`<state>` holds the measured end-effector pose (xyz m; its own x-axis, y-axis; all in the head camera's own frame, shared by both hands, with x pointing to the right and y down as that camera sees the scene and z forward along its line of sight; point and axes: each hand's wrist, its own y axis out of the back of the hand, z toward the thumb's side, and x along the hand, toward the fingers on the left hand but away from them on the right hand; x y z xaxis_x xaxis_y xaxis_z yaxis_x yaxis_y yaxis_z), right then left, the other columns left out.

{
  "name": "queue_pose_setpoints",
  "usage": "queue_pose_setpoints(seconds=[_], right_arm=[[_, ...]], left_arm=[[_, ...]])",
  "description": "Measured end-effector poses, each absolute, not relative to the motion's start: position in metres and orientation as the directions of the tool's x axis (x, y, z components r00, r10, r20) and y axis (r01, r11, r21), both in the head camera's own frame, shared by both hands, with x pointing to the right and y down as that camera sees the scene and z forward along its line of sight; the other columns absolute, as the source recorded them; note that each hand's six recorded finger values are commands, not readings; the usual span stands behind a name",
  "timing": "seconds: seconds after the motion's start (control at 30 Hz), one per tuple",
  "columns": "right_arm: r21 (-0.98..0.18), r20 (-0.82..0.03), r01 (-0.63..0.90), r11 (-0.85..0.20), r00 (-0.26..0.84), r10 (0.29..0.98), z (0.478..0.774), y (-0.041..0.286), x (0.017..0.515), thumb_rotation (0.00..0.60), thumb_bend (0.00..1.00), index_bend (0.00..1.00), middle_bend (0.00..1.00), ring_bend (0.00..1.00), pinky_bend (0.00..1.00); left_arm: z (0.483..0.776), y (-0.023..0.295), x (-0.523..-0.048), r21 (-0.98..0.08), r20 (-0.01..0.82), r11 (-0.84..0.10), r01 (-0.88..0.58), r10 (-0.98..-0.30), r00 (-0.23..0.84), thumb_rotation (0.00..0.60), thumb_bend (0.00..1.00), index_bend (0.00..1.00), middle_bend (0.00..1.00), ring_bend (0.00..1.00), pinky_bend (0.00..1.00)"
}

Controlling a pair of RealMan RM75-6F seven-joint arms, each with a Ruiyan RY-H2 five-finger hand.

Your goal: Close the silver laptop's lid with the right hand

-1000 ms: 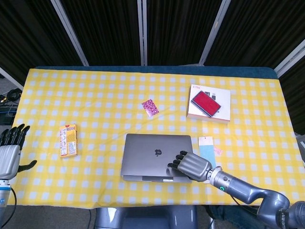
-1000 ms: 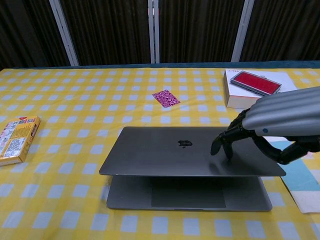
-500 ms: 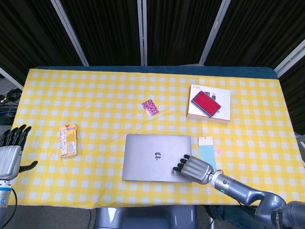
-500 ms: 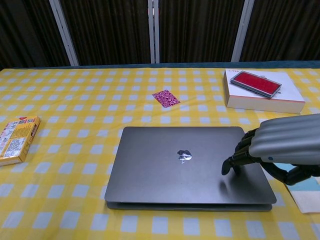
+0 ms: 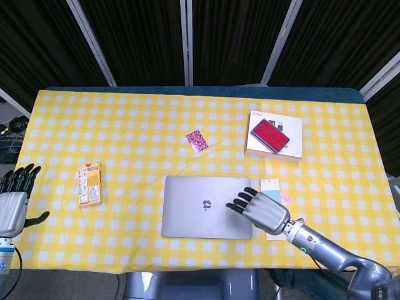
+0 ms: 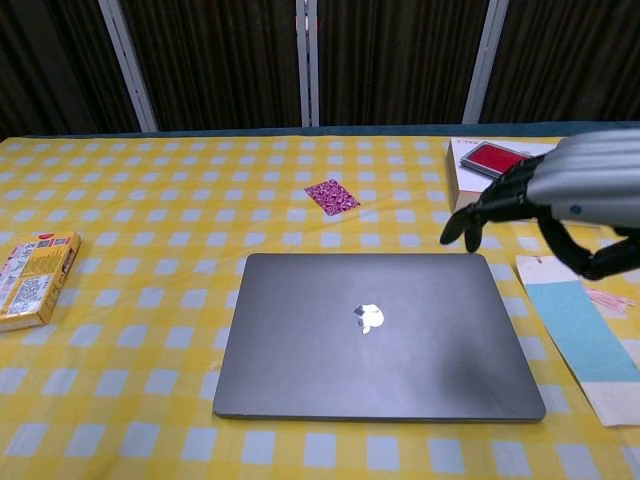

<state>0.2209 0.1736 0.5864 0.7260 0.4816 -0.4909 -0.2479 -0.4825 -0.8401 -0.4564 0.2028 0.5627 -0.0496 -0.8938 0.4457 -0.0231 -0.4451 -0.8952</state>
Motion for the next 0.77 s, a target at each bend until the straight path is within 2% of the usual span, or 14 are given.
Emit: queue_pose_setpoints(seconds=[0.07,0.1,0.13,0.17,0.2,0.23,0.27,0.3,0.37,0.43,0.57,0.77], right_arm=[[-0.871,-0.434,-0.177,-0.458,0.715,0.548,0.573,0.168,0.231,0.6,0.91,0.18,0.22,0.19,0.13],[-0.882,-0.408,-0.143,-0.448,0.706,0.578,0.567,0.165,0.236,0.6,0.75,0.17,0.2,0.16,0.08],[-0.893,-0.383,-0.108,-0.438,0.694,0.61,0.562,0.163,0.242,0.6,0.54,0.14,0.16,0.13,0.04],[-0.902,-0.358,-0.072,-0.426,0.677,0.643,0.557,0.162,0.248,0.6,0.39,0.12,0.12,0.1,0.02],[-0.913,-0.327,-0.028,-0.407,0.648,0.688,0.552,0.16,0.259,0.6,0.19,0.07,0.07,0.05,0.0],[-0.921,-0.305,0.001,-0.389,0.62,0.723,0.548,0.159,0.269,0.6,0.08,0.04,0.03,0.02,0.0],[-0.931,-0.281,0.03,-0.363,0.573,0.77,0.545,0.16,0.284,0.6,0.03,0.02,0.01,0.01,0.0],[-0.938,-0.267,0.047,-0.343,0.532,0.803,0.545,0.161,0.296,0.6,0.0,0.0,0.0,0.0,0.0],[-0.949,-0.25,0.068,-0.308,0.436,0.864,0.546,0.167,0.324,0.6,0.0,0.0,0.0,0.0,0.0],[-0.952,-0.25,0.077,-0.297,0.366,0.897,0.55,0.174,0.343,0.6,0.0,0.0,0.0,0.0,0.0],[-0.952,-0.263,0.087,-0.295,0.264,0.928,0.558,0.187,0.37,0.6,0.0,0.0,0.0,0.0,0.0],[-0.961,-0.247,0.072,-0.268,0.214,0.945,0.556,0.197,0.383,0.6,0.0,0.0,0.0,0.0,0.0]], left_arm=[[0.561,0.203,-0.456,-0.897,0.443,-0.442,-0.027,-0.896,-0.046,0.6,0.0,0.0,0.0,0.0,0.0],[0.561,0.203,-0.455,-0.898,0.441,-0.44,-0.03,-0.897,-0.043,0.6,0.0,0.0,0.0,0.0,0.0],[0.56,0.204,-0.455,-0.898,0.439,-0.438,-0.031,-0.898,-0.04,0.6,0.0,0.0,0.0,0.0,0.0],[0.559,0.204,-0.455,-0.899,0.438,-0.437,-0.034,-0.898,-0.037,0.6,0.0,0.0,0.0,0.0,0.0],[0.558,0.205,-0.454,-0.9,0.436,-0.435,-0.038,-0.899,-0.034,0.6,0.0,0.0,0.0,0.0,0.0],[0.557,0.205,-0.454,-0.9,0.436,-0.434,-0.042,-0.9,-0.032,0.6,0.0,0.0,0.0,0.0,0.0],[0.556,0.206,-0.453,-0.9,0.434,-0.433,-0.045,-0.9,-0.029,0.6,0.0,0.0,0.0,0.0,0.0],[0.554,0.207,-0.453,-0.902,0.431,-0.43,-0.046,-0.902,-0.026,0.6,0.0,0.0,0.0,0.0,0.0],[0.552,0.209,-0.452,-0.903,0.429,-0.428,-0.049,-0.903,-0.022,0.6,0.0,0.0,0.0,0.0,0.0],[0.55,0.21,-0.451,-0.903,0.429,-0.427,-0.052,-0.903,-0.018,0.6,0.0,0.0,0.0,0.0,0.0],[0.548,0.213,-0.449,-0.903,0.427,-0.426,-0.056,-0.904,-0.007,0.6,0.0,0.0,0.0,0.0,0.0],[0.544,0.215,-0.446,-0.906,0.417,-0.418,-0.071,-0.909,0.019,0.6,0.0,0.0,0.0,0.0,0.0]])
